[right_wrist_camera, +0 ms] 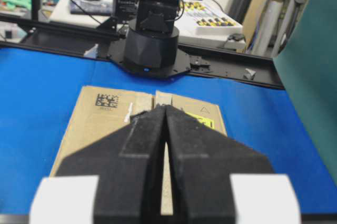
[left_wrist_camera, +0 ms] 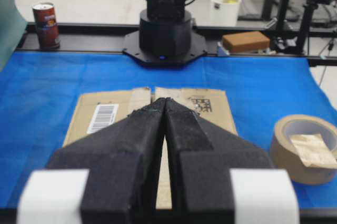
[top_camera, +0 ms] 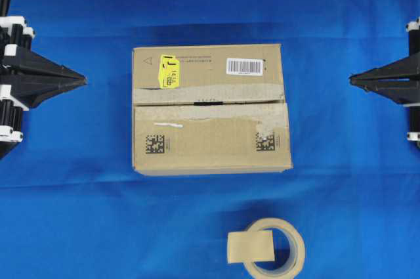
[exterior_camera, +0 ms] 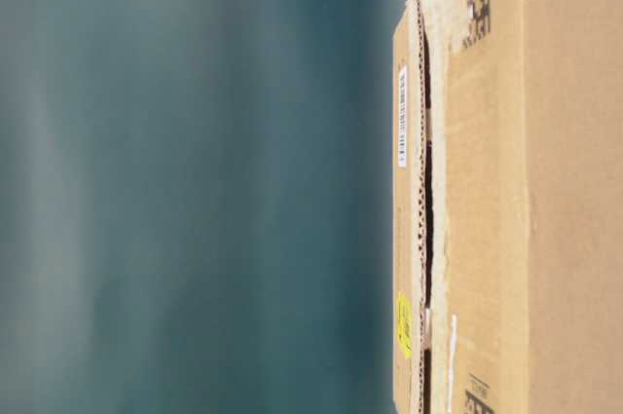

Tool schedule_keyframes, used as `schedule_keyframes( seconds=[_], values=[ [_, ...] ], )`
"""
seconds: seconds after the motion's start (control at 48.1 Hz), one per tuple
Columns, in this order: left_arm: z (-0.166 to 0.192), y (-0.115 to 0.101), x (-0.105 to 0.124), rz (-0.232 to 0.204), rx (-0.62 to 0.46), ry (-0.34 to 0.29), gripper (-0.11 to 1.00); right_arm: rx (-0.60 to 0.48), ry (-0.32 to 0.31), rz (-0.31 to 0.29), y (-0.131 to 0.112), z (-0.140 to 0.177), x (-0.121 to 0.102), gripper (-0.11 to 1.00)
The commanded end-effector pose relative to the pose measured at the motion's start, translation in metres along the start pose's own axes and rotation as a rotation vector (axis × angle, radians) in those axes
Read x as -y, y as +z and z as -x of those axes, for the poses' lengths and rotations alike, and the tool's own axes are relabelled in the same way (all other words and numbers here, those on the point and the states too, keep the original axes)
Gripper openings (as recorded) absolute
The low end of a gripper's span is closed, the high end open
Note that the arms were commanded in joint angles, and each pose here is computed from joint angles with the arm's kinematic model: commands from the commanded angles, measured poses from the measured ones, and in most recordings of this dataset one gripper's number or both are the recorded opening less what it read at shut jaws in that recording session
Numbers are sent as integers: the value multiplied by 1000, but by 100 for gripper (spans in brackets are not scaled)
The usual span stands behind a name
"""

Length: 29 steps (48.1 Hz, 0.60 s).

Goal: Apply tape along the seams of the closed cardboard box to seal it securely.
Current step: 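Move the left gripper down toward the brown tape roll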

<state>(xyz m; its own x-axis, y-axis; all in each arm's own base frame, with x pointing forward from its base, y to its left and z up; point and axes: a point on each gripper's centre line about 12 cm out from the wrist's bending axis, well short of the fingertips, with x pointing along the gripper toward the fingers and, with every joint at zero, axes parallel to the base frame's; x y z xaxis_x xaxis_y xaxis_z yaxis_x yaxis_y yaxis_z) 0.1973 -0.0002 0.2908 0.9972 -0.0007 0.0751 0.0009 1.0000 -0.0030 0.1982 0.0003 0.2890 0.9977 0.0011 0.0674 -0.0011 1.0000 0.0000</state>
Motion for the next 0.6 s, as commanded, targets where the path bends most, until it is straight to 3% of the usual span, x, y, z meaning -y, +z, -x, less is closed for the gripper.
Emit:
schedule_keyframes(
  seconds=[0.0,0.083,0.208,0.353,0.499,0.582],
  values=[
    [-5,5,3,-17,-3,-15,0,29,-4,-15,12,-4,1,1],
    [-6,4,11,-61,-8,-52,0,6,-8,-31,12,-6,1,1],
    [-12,-1,28,-204,4,-131,0,-15,-9,-39,12,-8,1,1],
    [-23,-7,42,-269,43,-183,0,-24,-9,-41,10,-8,1,1],
    [-39,-21,64,-428,31,-259,0,-40,-10,-40,6,-10,1,1],
    [-49,-30,79,-542,11,-317,0,-49,-10,-40,4,-11,1,1]
  ],
)
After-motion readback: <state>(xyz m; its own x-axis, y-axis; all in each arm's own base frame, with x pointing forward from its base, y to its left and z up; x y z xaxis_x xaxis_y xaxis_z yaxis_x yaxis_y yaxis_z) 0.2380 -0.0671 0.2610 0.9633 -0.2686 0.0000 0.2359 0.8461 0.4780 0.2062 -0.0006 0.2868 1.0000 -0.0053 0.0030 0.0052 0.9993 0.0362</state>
